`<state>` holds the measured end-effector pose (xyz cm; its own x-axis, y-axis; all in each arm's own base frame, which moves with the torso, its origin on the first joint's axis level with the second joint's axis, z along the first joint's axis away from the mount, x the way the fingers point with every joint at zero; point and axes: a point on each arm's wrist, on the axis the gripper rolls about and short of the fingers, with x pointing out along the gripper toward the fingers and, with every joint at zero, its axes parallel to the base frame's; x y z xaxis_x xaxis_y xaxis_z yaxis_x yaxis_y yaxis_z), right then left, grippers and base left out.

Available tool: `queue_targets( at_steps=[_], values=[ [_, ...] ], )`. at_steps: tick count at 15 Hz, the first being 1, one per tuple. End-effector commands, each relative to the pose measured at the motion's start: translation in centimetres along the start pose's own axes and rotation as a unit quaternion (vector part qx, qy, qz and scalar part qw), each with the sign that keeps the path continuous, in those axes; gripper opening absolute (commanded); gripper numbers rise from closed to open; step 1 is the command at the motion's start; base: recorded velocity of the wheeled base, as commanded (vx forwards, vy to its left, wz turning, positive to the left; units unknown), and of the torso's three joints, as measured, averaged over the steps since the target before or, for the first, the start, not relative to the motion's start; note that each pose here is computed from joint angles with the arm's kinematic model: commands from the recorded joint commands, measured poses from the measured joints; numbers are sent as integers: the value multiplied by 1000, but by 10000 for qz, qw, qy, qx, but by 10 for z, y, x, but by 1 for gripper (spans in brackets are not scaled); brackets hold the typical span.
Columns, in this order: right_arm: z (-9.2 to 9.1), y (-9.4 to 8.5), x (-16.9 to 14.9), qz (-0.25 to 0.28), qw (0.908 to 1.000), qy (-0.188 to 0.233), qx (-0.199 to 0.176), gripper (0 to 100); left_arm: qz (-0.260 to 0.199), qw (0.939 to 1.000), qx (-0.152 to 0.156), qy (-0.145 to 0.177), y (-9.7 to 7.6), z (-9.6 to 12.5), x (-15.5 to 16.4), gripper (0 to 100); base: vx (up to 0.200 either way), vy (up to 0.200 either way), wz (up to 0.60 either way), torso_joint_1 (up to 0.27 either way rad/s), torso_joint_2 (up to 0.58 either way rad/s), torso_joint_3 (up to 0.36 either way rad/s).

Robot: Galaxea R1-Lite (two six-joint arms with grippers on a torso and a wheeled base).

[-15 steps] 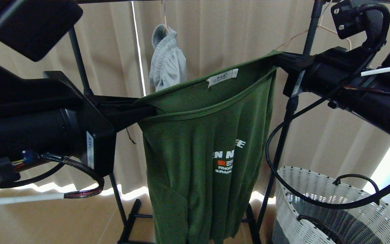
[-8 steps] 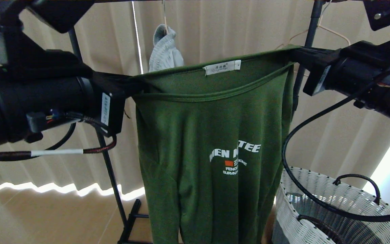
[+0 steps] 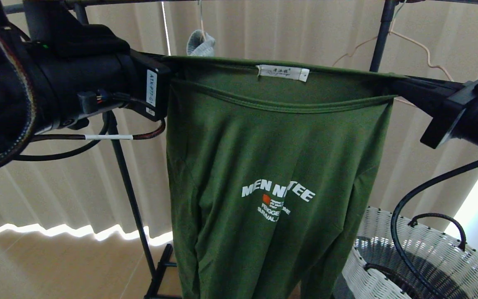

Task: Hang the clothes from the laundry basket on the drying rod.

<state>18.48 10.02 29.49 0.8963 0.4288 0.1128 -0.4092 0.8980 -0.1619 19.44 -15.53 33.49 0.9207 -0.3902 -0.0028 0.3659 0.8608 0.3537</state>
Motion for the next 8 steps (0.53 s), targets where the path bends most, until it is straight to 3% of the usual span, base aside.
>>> queue_targets(
  at_steps=[1,3,5,8],
  values=[
    [1,0,-5,-2,10000,-48,2,0,-24,10000,21,93,-3,-5,2,0,0,0,0,0,0,0],
    [-4,0,-5,13,10000,35,-3,0,-50,9998,44,185,-5,-11,2,0,0,0,0,0,0,0],
    [-15,2,-7,47,9998,192,3,0,10,10000,-21,67,-3,-9,-1,0,0,0,0,0,0,0],
    [-8,1,-5,28,10000,-14,15,0,37,10000,-20,-25,-1,-6,-3,0,0,0,0,0,0,0]
  ],
)
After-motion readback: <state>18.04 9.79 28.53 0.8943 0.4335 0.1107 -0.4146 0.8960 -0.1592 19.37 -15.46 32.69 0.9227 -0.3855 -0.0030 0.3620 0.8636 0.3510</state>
